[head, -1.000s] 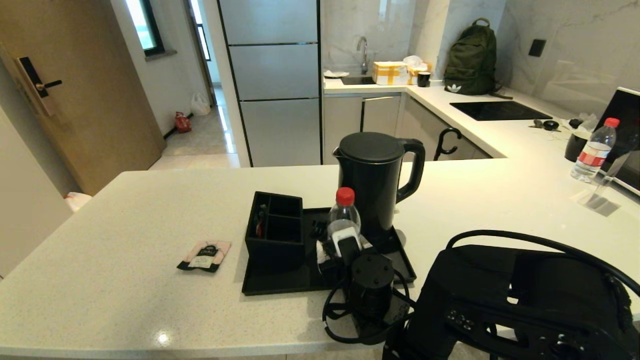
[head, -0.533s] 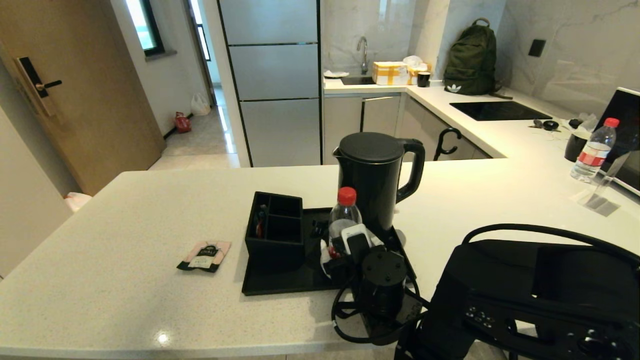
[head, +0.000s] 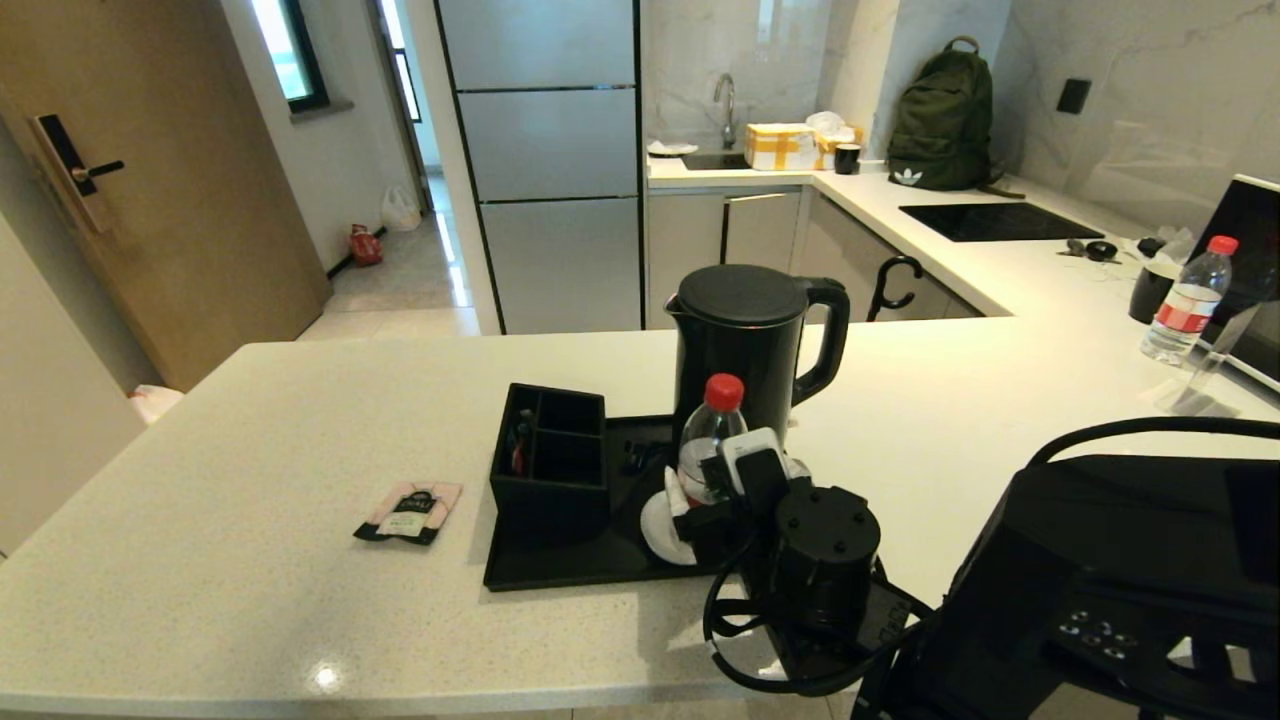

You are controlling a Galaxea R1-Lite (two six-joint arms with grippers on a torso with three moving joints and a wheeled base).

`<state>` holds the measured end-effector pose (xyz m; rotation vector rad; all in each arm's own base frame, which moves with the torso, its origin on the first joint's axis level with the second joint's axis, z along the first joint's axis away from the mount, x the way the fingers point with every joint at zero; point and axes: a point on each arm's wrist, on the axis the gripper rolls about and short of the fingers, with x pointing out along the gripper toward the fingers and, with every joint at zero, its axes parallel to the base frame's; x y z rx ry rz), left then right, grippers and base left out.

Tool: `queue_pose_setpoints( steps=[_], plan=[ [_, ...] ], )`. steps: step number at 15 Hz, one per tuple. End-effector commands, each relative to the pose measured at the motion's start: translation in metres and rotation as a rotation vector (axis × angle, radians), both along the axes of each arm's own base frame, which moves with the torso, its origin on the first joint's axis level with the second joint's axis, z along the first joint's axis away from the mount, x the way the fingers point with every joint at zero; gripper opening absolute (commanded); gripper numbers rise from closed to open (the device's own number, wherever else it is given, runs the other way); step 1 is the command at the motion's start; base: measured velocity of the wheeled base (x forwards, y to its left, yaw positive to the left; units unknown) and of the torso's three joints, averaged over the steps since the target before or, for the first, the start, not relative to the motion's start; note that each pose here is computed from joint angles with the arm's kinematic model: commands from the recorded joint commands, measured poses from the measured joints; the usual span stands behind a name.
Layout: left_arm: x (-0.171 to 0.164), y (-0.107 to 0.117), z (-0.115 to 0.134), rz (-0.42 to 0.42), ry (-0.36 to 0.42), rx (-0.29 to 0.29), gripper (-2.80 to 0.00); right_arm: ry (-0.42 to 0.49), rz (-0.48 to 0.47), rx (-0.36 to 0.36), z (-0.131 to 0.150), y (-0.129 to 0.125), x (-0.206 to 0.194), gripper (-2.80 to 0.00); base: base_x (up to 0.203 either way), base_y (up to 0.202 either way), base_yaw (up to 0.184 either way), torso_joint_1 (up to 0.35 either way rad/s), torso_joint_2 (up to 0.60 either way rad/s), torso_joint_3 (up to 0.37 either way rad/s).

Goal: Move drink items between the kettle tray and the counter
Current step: Return the bottled water to its original position, then return the tea bag to its original position

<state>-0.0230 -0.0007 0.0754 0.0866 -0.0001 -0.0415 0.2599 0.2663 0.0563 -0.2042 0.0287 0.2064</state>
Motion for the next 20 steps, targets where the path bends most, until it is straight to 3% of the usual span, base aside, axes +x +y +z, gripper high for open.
queue_pose_setpoints(
  steps=[1,8,15,17,20],
  plan=[
    [0.000,0.000,0.000,0.000,0.001,0.001,-2.80,-0.011,0.008,0.009,0.013,-0.006,-0.011,0.00,0.000,0.000,0.000,0.000,0.00,0.000],
    [0.000,0.000,0.000,0.000,0.001,0.001,-2.80,0.013,0.033,-0.017,0.009,-0.007,-0.025,0.00,0.000,0.000,0.000,0.000,0.00,0.000],
    [0.000,0.000,0.000,0.000,0.001,0.001,-2.80,-0.001,0.064,-0.007,0.029,-0.004,-0.061,0.00,0.000,0.000,0.000,0.000,0.00,0.000],
    [0.000,0.000,0.000,0.000,0.001,0.001,-2.80,-0.009,0.063,0.003,0.041,-0.010,-0.065,0.00,0.000,0.000,0.000,0.000,0.00,0.000],
    [0.000,0.000,0.000,0.000,0.001,0.001,-2.80,-0.061,0.025,0.069,0.089,-0.037,-0.071,0.00,0.000,0.000,0.000,0.000,0.00,0.000]
  ],
)
